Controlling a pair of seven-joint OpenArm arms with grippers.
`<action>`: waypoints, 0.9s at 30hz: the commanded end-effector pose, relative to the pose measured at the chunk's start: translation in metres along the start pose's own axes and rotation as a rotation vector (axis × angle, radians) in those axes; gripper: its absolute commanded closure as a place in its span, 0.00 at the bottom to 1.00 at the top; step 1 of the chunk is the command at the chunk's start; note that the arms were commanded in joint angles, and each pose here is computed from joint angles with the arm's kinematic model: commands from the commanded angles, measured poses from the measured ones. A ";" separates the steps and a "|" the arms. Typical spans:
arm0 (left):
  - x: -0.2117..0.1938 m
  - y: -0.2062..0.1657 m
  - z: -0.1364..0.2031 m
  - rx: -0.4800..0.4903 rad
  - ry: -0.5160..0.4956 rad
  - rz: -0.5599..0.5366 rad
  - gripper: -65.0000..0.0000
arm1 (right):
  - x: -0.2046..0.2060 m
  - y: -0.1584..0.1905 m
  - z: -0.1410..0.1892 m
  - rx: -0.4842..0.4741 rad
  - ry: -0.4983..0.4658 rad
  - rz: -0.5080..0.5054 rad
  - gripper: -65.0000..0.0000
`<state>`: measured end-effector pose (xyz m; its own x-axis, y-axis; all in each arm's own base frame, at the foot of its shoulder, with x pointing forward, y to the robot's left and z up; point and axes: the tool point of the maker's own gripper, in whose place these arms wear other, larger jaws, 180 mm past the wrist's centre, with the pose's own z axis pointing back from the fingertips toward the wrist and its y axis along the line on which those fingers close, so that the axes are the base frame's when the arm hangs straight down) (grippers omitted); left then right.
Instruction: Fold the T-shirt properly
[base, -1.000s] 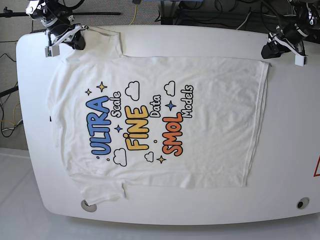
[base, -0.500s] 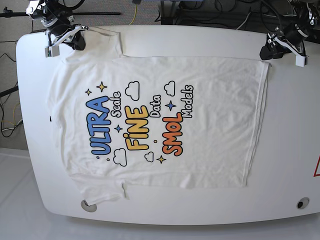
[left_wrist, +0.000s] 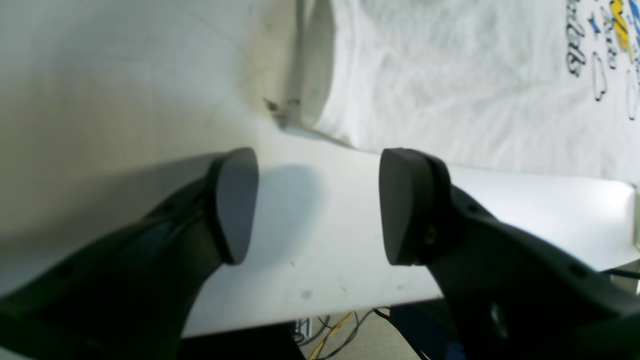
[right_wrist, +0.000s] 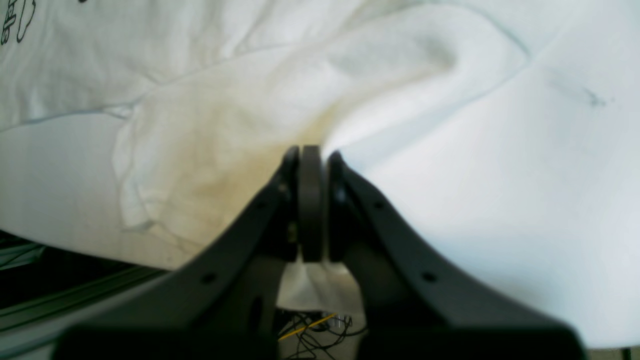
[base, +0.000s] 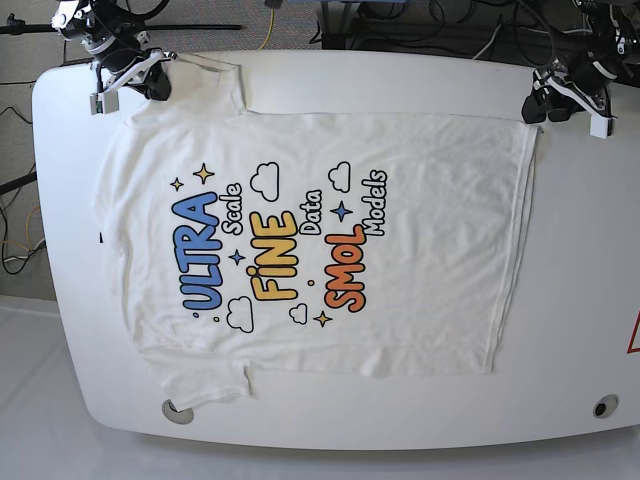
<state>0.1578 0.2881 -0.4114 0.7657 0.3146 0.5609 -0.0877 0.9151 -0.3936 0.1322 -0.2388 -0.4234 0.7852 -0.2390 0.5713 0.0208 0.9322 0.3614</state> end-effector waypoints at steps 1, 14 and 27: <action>-0.006 0.006 0.001 0.033 0.040 -0.015 0.41 | 0.002 -0.003 0.003 -0.007 0.003 0.017 1.00; -0.005 0.000 -0.004 0.000 0.044 0.005 0.40 | 0.002 -0.004 0.003 -0.009 0.000 0.015 1.00; -0.012 -0.015 -0.013 -0.041 0.070 -0.025 0.44 | 0.001 -0.003 0.002 -0.008 0.002 0.017 1.00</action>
<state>0.1694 0.2670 -0.4130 0.7690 0.3063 0.5611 -0.0379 0.8981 -0.4383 0.1318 -0.2393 -0.4244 0.7846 -0.2435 0.5701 0.0250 0.9313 0.3633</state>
